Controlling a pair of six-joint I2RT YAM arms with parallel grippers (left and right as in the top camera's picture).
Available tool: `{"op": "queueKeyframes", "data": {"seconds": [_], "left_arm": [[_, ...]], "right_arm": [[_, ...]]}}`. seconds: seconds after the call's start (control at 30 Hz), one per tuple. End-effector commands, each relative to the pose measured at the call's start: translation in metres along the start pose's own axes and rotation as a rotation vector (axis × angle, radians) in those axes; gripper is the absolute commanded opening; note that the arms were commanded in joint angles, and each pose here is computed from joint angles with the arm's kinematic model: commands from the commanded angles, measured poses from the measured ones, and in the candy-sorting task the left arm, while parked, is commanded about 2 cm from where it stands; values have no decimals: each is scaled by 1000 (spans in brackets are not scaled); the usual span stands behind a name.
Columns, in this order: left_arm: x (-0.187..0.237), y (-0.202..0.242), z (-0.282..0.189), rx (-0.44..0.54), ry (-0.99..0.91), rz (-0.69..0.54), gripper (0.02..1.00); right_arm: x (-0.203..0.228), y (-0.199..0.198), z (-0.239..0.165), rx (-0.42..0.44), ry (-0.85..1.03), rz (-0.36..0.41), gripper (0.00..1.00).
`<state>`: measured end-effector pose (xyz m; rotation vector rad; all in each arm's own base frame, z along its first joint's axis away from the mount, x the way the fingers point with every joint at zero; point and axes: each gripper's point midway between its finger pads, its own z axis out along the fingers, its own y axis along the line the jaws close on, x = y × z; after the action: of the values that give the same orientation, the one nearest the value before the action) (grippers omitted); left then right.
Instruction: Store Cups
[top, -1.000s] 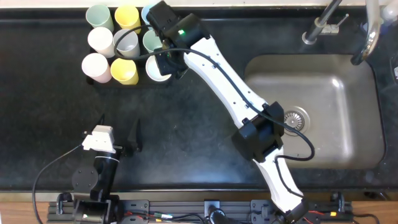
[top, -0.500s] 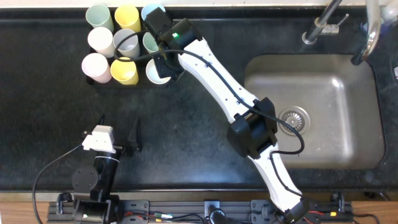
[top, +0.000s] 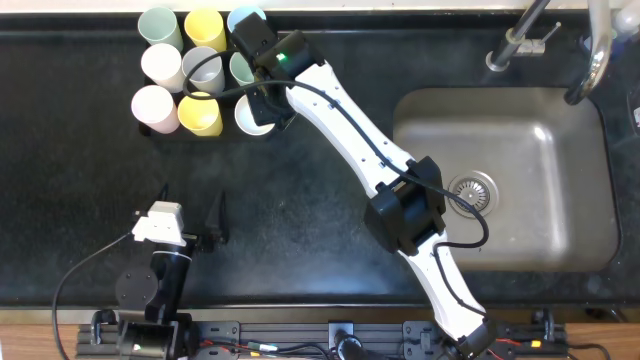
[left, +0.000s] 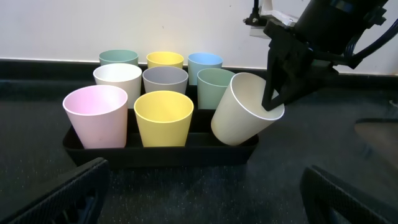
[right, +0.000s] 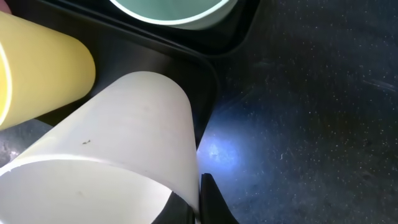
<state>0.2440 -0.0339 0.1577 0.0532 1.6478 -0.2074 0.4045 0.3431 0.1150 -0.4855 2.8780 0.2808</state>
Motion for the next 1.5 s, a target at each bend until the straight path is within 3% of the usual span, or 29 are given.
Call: {"op": "queueKeyframes", "data": {"seconds": [0.03, 0.43, 0.57, 0.67, 0.87, 1.0, 1.17, 1.3, 1.5], "left_arm": [[0, 0, 0, 3, 0, 17, 1000], [0, 0, 0, 3, 0, 17, 1000], [0, 0, 0, 3, 0, 17, 1000], [0, 0, 0, 3, 0, 17, 1000], [0, 0, 0, 3, 0, 17, 1000], [0, 0, 0, 3, 0, 17, 1000], [0, 0, 0, 3, 0, 17, 1000], [0, 0, 0, 3, 0, 17, 1000], [0, 0, 0, 3, 0, 17, 1000]], "right_arm": [[-4, 7, -1, -1, -20, -9, 86], [-4, 6, -3, 0, -23, -13, 286], [-15, 12, -27, -24, -94, -55, 481], [-28, 13, -76, -51, -202, -109, 673], [-38, -38, -178, -22, -374, -147, 996], [-28, -98, -230, 44, -448, -124, 998], [16, -153, -262, 95, -509, -108, 998], [68, -176, -271, 135, -625, -64, 998], [139, -179, -265, 151, -879, -47, 998]]}}
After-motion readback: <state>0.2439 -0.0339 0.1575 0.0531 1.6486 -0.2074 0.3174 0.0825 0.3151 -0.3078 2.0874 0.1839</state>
